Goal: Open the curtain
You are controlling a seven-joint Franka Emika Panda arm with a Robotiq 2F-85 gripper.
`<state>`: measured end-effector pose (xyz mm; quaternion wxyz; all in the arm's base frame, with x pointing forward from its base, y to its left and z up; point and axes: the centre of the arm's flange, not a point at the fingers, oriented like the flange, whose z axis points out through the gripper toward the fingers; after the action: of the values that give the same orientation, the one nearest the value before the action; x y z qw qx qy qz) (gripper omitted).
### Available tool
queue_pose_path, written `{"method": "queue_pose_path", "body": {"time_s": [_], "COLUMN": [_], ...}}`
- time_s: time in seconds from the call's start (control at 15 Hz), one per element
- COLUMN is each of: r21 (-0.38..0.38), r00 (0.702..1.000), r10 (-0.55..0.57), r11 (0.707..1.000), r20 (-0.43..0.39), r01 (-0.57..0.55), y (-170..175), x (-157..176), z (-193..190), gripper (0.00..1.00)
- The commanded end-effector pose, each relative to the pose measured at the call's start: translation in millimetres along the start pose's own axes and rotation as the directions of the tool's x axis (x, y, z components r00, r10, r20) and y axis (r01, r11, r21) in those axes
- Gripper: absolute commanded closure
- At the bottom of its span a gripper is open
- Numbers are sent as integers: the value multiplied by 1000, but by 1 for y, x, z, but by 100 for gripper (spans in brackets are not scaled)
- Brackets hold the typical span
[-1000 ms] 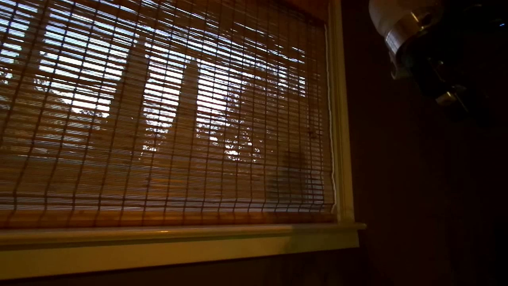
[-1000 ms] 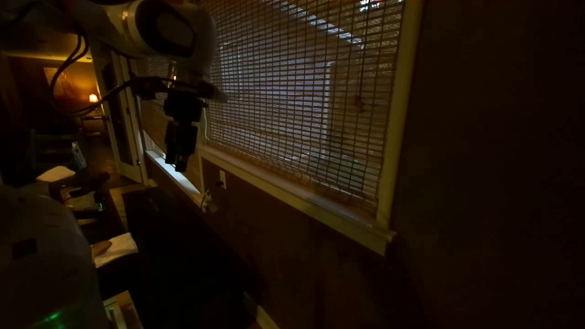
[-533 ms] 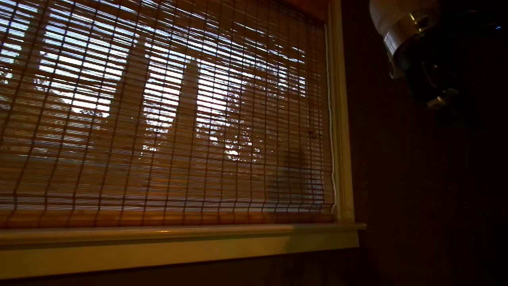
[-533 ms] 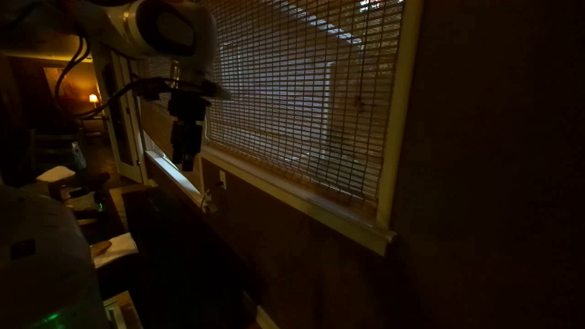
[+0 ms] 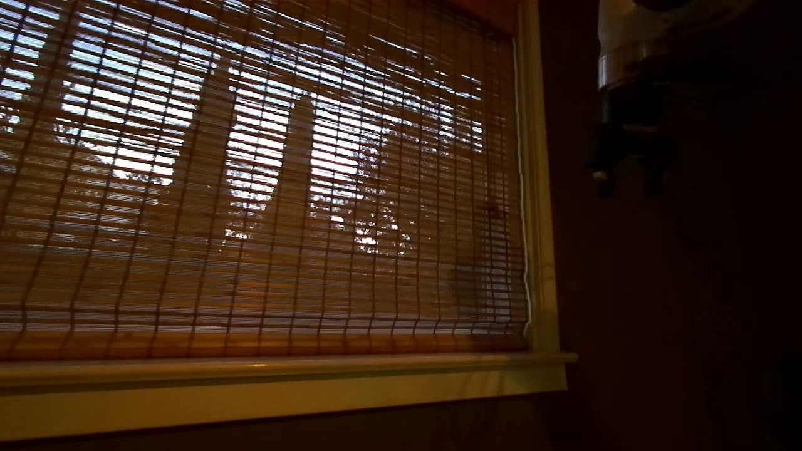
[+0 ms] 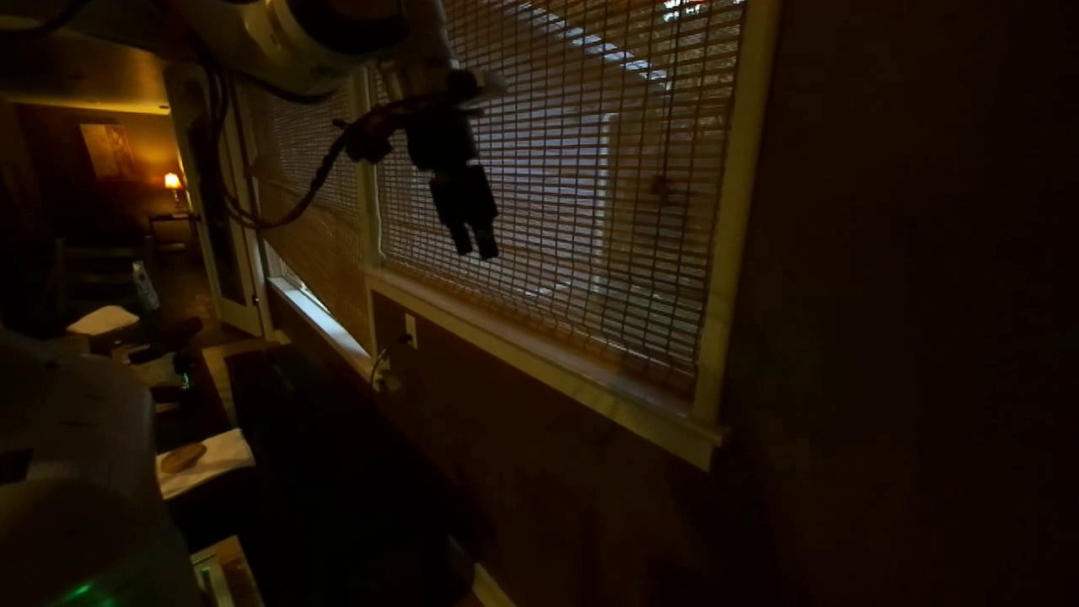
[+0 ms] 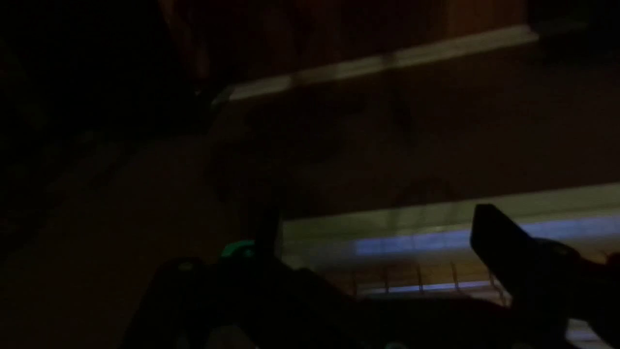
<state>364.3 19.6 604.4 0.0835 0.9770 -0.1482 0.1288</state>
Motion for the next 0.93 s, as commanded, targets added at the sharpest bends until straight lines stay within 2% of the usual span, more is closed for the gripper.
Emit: {"method": "queue_pose_path", "body": {"time_s": [0.0,0.13,0.27,0.33,0.53,0.87], "r21": [59,108,179,149,179,184], "r00": [978,946,911,937,922,920], "r10": [94,137,217,153,193,201], "r11": [995,988,970,983,974,972], "r20": [-184,-293,-350,-314,-334,-336], "r01": [-85,-109,-162,-110,-139,-145], "y": [3,3,-1,8,5,4], "x": [64,91,123,84,108,112], "z": [-29,-44,-60,-48,-53,-54], "gripper": [0,0,0,0,0,0]}}
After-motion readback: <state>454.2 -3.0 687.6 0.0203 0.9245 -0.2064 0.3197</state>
